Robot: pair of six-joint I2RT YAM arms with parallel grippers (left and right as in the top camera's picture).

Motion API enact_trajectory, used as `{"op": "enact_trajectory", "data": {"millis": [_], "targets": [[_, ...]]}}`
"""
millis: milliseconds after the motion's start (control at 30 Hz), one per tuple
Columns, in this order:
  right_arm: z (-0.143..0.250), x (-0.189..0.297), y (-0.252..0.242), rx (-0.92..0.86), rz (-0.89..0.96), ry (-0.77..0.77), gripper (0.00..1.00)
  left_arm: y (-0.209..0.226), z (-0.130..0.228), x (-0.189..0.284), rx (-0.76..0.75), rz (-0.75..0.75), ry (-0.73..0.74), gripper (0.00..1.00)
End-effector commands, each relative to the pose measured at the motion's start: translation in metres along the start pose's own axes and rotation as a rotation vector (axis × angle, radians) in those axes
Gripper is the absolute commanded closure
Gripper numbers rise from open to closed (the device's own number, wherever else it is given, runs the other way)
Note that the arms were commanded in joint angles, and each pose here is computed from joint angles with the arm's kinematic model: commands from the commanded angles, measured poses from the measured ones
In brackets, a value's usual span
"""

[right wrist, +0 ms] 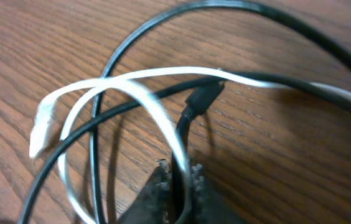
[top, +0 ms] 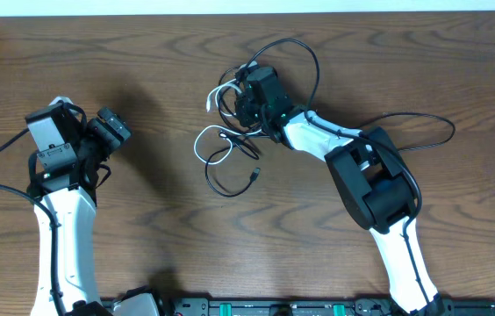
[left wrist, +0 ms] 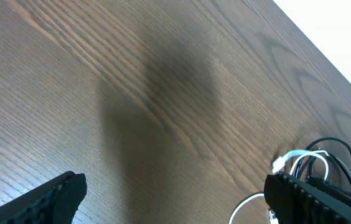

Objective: Untangle cables

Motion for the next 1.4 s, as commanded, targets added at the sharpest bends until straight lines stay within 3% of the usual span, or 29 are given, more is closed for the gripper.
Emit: {"op": "enact_trajectory", "data": {"millis": [0, 100, 267, 467, 733, 933, 1167, 1267, 1367], "targets": [[0.006, -0.004, -0.001, -0.013, 0.007, 0.012, 0.99, -0.003, -0.005, 0.004, -0.003, 0.014, -0.016, 0.05], [0.001, 0.001, 0.0, -0.023, 0.006, 0.007, 0.99, -0.003, -0.005, 0.004, -0.003, 0.014, -0.015, 0.05], [-0.049, 0.056, 0.024, 0.003, -0.016, -0.062, 0.99, -0.003, -0.005, 0.004, -0.003, 0.014, -0.015, 0.04], [-0.134, 0.192, 0.079, 0.139, -0.107, -0.296, 0.99, -0.003, -0.005, 0.004, -0.003, 0.014, -0.016, 0.05], [-0.182, 0.328, 0.112, 0.259, -0.172, -0.563, 0.99, -0.003, -0.005, 0.004, -0.003, 0.014, -0.015, 0.04], [-0.189, 0.367, 0.118, 0.291, -0.183, -0.639, 0.99, -0.003, -0.005, 0.004, -0.003, 0.014, -0.015, 0.04], [-0.185, 0.365, 0.116, 0.288, -0.176, -0.617, 0.99, -0.003, -0.005, 0.004, -0.003, 0.014, -0.015, 0.05], [-0.197, 0.377, 0.122, 0.293, -0.202, -0.7, 0.99, -0.003, -0.005, 0.004, -0.003, 0.014, -0.015, 0.04], [-0.223, 0.417, 0.138, 0.271, -0.291, -0.924, 0.99, -0.003, -0.005, 0.004, -0.003, 0.014, -0.015, 0.04]]}}
Point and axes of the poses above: each gripper's point midway between its finger pads, its own x axis back along the fingers, its own y axis along the line the jaws close on, z = x × y, the point moved 5 cm from there along x, back along the fingers, and after that the axes turned 11 degrees about -x, right-handed, at the moved point
